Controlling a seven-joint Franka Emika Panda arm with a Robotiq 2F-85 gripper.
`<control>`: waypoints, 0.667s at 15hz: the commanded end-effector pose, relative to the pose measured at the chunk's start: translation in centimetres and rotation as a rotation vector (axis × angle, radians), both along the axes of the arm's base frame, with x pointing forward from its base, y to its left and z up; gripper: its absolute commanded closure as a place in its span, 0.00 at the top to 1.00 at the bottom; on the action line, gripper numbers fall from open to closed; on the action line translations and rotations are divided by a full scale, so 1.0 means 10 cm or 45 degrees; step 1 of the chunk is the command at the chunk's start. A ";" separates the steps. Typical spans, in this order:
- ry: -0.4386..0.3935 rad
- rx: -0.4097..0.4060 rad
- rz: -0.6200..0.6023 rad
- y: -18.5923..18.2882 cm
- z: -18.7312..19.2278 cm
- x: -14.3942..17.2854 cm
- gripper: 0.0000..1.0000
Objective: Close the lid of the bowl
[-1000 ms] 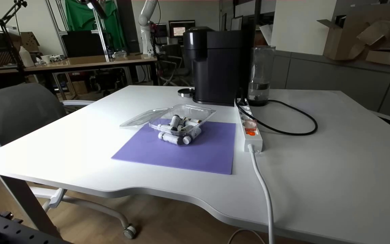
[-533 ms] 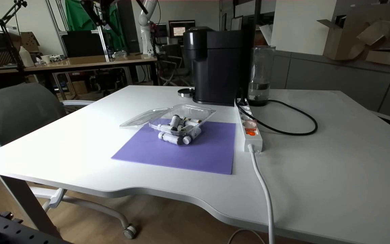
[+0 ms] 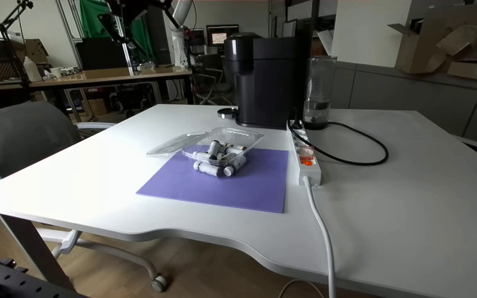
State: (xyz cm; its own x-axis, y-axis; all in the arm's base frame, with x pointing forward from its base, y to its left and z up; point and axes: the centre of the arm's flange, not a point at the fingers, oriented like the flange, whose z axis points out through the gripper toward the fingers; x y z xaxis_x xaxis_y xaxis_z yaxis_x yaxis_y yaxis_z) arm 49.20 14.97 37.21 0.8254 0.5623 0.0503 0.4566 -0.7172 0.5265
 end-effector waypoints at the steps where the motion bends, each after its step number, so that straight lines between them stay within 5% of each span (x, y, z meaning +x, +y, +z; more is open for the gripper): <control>1: 0.069 0.015 0.256 -0.04 -0.34 -0.03 1.00; 8: 0.366 0.031 0.703 -0.20 -1.02 -0.21 1.00; 10: 0.348 0.034 0.650 -0.13 -1.06 -0.20 1.00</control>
